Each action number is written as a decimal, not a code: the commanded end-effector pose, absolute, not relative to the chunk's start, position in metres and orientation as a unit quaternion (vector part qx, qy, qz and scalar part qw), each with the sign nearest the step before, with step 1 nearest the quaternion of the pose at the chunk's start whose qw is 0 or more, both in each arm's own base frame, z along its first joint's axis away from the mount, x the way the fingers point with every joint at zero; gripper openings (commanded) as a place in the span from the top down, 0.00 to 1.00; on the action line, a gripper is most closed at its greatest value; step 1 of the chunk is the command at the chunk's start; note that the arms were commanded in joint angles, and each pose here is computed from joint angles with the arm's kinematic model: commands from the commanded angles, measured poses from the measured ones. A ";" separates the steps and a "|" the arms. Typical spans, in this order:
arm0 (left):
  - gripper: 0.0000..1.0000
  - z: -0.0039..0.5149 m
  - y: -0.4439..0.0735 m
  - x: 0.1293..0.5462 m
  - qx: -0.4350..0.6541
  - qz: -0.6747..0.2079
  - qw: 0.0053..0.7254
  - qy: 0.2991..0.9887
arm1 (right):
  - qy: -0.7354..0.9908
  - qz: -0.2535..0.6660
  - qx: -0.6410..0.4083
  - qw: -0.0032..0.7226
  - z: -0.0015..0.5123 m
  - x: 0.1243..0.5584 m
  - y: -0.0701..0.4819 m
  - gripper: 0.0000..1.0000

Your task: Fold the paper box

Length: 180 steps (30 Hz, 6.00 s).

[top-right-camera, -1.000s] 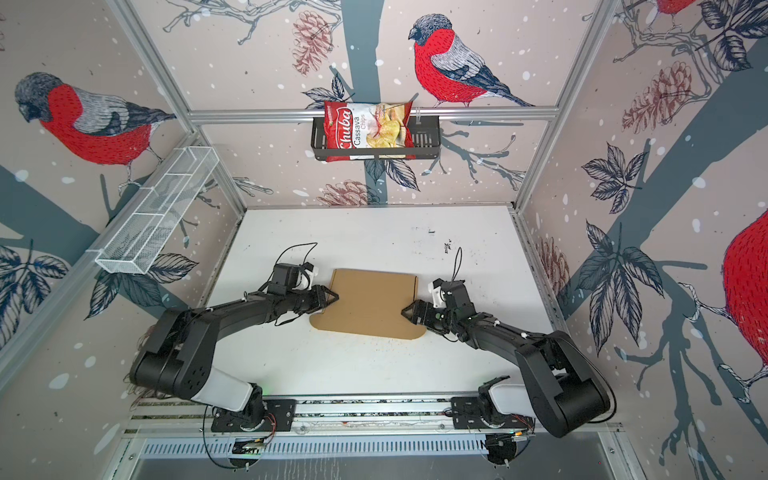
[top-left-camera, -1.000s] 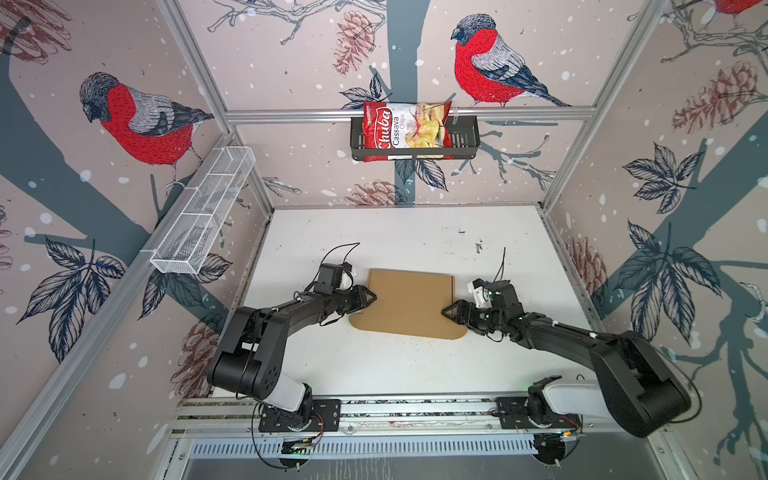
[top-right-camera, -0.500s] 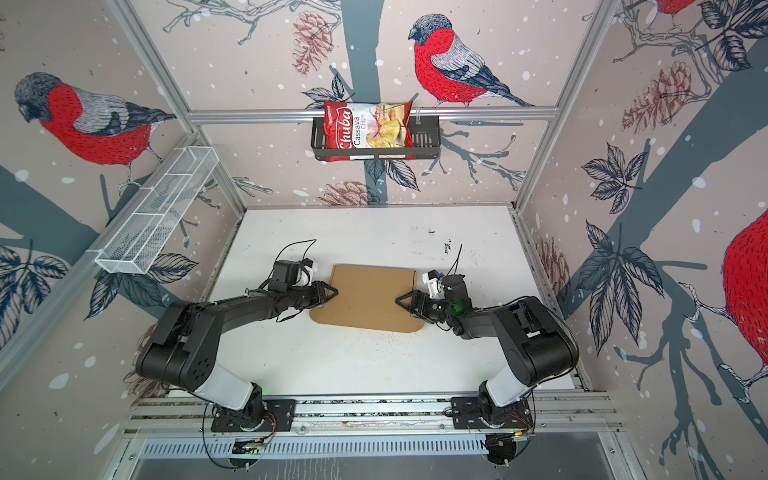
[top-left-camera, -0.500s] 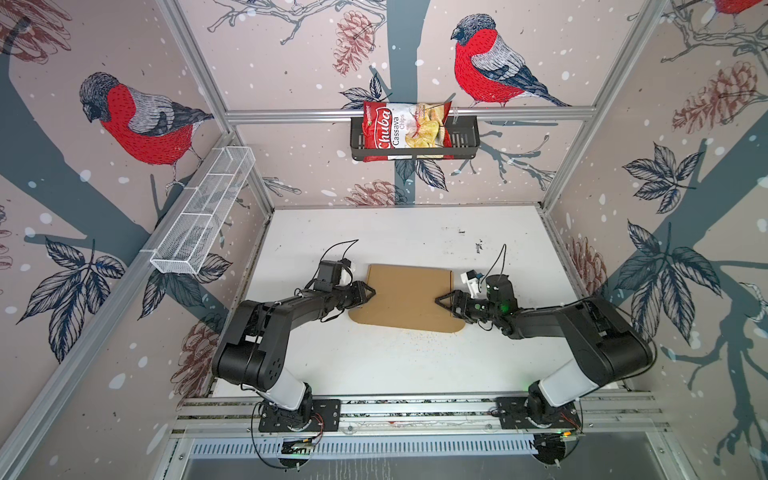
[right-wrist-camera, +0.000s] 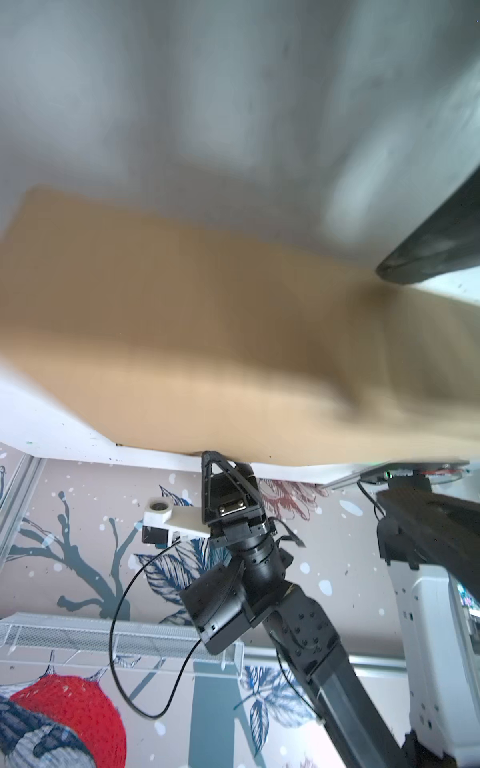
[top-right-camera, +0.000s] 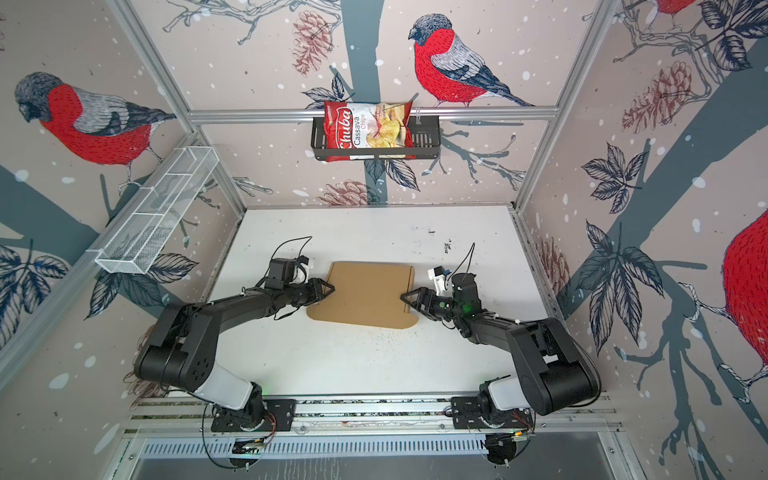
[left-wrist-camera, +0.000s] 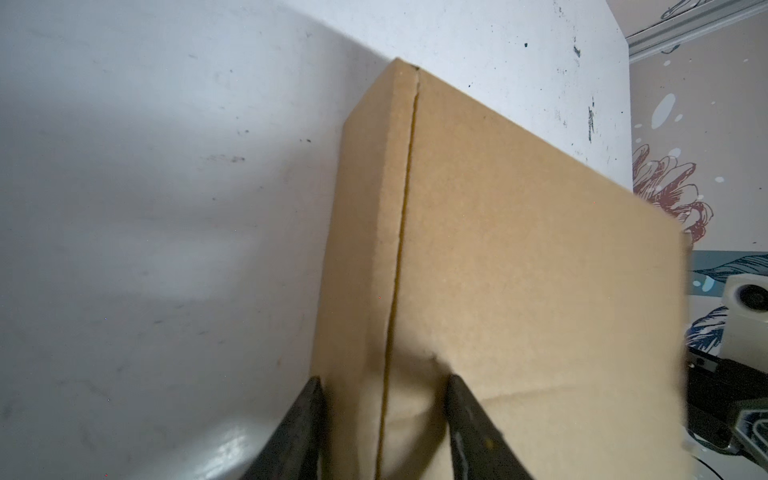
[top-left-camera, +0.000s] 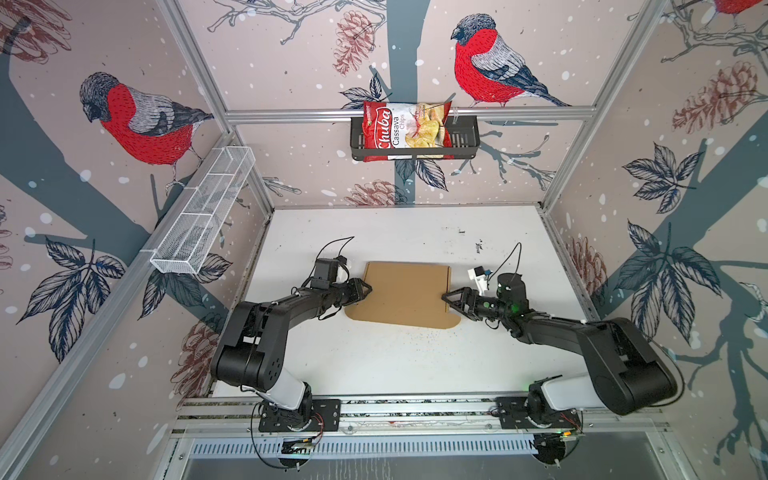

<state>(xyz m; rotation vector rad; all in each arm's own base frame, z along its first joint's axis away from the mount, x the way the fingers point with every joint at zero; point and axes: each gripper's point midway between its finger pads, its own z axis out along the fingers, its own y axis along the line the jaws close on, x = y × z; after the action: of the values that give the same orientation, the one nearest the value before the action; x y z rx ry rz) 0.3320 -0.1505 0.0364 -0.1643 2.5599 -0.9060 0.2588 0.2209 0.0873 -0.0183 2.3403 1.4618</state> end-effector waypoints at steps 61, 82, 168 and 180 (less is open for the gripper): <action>0.19 0.384 -0.080 0.322 0.071 -0.174 0.721 0.667 | 0.777 0.621 0.055 0.090 0.153 0.280 0.246 0.48; 0.13 0.247 -0.252 0.241 0.594 0.179 0.617 0.484 | 0.776 0.622 0.094 0.034 0.187 0.266 0.225 0.47; 0.39 0.152 -0.252 0.261 0.699 0.035 0.295 0.651 | 0.816 0.275 -0.160 0.482 0.244 0.299 0.156 0.21; 0.39 0.151 -0.250 0.307 0.697 0.026 0.291 0.655 | 0.798 0.314 -0.191 0.477 0.227 0.281 0.180 0.18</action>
<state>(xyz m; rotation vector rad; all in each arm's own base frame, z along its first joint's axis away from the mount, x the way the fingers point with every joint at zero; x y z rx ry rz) 0.3033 -0.2463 0.1506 1.8403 1.7718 0.1170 0.2763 0.1794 0.2254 -0.4938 1.9734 0.7658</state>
